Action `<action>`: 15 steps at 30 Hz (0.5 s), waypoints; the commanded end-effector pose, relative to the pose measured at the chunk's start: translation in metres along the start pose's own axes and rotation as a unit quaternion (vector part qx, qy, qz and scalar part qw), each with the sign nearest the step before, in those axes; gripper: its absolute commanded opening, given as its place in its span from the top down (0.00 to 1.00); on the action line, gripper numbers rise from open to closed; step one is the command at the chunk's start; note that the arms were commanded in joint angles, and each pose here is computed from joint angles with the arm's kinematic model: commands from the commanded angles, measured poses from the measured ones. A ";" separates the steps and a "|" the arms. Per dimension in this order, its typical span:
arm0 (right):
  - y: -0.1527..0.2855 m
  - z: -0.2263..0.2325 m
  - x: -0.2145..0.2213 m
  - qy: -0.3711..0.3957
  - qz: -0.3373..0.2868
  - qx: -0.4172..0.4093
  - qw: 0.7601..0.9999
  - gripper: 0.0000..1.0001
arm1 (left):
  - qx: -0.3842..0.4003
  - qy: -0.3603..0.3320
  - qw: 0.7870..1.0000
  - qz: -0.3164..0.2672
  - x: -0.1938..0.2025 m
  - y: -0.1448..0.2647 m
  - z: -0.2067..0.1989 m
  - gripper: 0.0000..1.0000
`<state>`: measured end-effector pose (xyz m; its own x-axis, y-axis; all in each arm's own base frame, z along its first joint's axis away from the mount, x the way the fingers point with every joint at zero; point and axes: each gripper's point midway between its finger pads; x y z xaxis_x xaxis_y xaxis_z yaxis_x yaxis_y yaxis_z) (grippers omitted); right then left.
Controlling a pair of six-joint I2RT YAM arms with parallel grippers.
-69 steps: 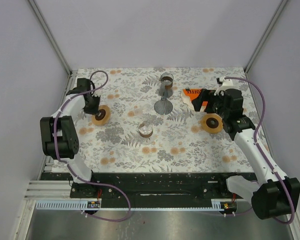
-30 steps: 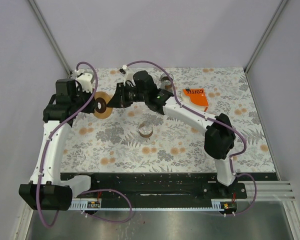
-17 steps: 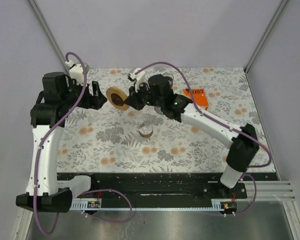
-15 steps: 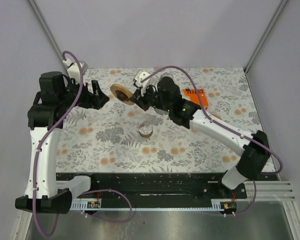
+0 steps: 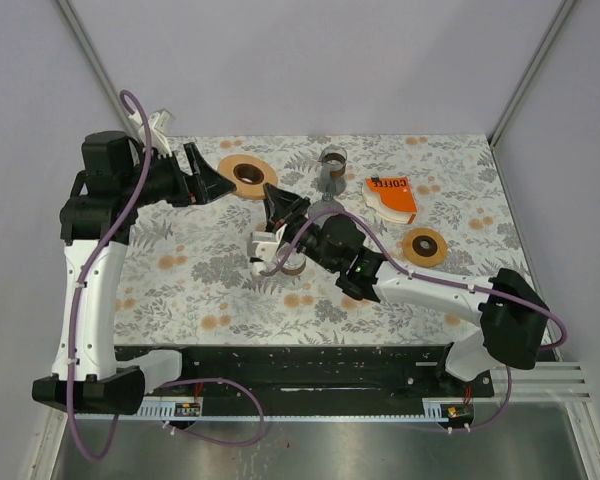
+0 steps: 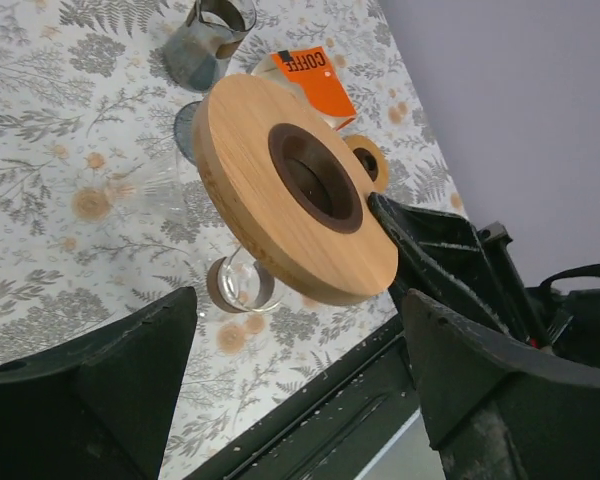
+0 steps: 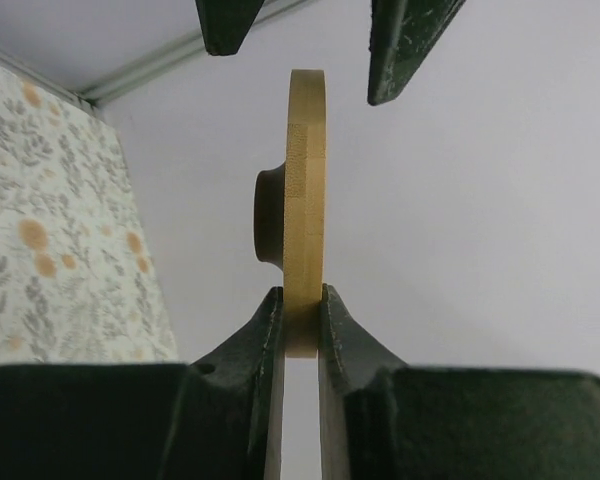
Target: Place the coffee filter in the dripper
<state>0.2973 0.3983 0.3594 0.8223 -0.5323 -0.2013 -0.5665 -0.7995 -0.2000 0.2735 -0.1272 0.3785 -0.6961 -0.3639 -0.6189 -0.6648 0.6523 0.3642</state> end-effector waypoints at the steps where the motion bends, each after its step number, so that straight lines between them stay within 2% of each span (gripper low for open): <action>1: 0.011 -0.063 -0.020 0.099 -0.002 0.114 0.989 1.00 | 0.029 0.052 0.998 0.001 -0.006 -0.012 -0.006 0.15; 4: 0.013 -0.054 -0.040 0.116 -0.024 0.104 0.987 1.00 | 0.056 0.083 0.995 0.010 -0.002 -0.018 -0.011 0.21; 6: 0.013 -0.051 -0.044 0.118 -0.024 0.103 0.987 1.00 | 0.060 0.086 0.994 0.011 -0.002 -0.019 -0.011 0.32; 8: 0.014 -0.054 -0.043 0.118 -0.018 0.109 0.987 1.00 | 0.062 0.087 0.994 0.014 0.000 -0.019 -0.011 0.50; 10: 0.014 -0.054 -0.041 0.116 -0.016 0.109 0.987 1.00 | 0.062 0.094 0.993 0.020 0.003 -0.021 -0.009 0.78; 12: 0.014 -0.050 -0.040 0.111 -0.014 0.100 0.989 1.00 | 0.066 0.097 0.993 0.024 0.006 -0.021 -0.010 1.00; 15: 0.012 -0.046 -0.037 0.074 -0.006 0.092 0.993 1.00 | 0.062 0.099 0.993 0.026 0.008 -0.024 -0.004 1.00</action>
<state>0.2643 0.4126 0.3532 0.8278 -0.5595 0.0427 -0.5390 -0.8140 -0.2165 0.2797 -0.1486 0.3711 -0.8018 -0.5281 -0.2796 -0.5967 0.7327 0.3273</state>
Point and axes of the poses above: each gripper's point midway between its finger pads, its own y axis back along the fingers, its own z axis along the line the jaws close on, x = y × z, and after that the axes turned 12 degrees about y, right-handed
